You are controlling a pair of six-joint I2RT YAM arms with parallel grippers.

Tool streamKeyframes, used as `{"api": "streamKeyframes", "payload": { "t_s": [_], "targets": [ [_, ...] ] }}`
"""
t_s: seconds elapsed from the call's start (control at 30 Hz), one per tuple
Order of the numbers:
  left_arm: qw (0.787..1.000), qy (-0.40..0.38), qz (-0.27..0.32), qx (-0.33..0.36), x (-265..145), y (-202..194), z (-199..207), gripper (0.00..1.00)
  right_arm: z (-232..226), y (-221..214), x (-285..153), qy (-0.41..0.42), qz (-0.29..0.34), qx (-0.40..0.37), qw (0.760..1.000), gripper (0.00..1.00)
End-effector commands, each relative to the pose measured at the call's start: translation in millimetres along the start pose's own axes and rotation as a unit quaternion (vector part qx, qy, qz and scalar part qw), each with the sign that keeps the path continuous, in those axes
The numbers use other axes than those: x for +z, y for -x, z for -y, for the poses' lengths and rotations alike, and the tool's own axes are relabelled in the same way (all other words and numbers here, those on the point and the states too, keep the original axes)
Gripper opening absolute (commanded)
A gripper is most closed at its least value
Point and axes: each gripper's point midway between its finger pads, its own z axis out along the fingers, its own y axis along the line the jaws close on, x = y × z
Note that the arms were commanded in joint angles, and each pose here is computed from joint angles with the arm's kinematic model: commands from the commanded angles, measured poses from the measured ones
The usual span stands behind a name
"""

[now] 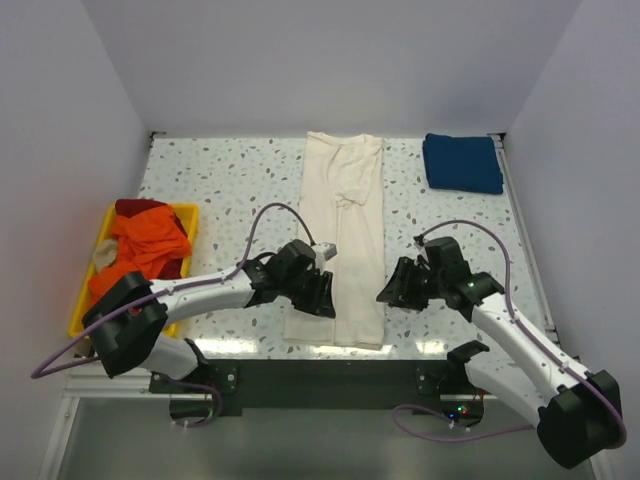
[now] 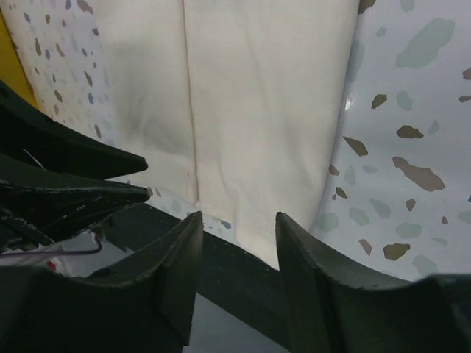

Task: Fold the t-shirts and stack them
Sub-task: Fold the tshirt

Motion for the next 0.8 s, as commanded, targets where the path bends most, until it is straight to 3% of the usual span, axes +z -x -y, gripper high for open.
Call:
{"api": "streamKeyframes", "payload": {
  "t_s": [0.0,0.27,0.47,0.77],
  "targets": [
    [0.999,-0.036,-0.003,0.007,11.0,0.0,12.6,0.4,-3.7,-18.6,9.6,0.044,-0.035,-0.004,0.998,0.44],
    [0.998,-0.048,-0.028,0.01,22.1,-13.2,13.1,0.39,-4.8,-39.7,30.1,0.106,-0.062,0.032,0.992,0.32],
    [0.996,-0.082,-0.018,0.019,21.2,-2.0,30.4,0.38,-7.3,-42.9,35.2,0.12,-0.068,0.048,0.989,0.32],
    [0.994,-0.104,-0.024,0.021,30.4,1.4,38.5,0.37,24.2,-76.6,48.8,0.074,-0.121,0.063,0.988,0.31]
  ]
}}
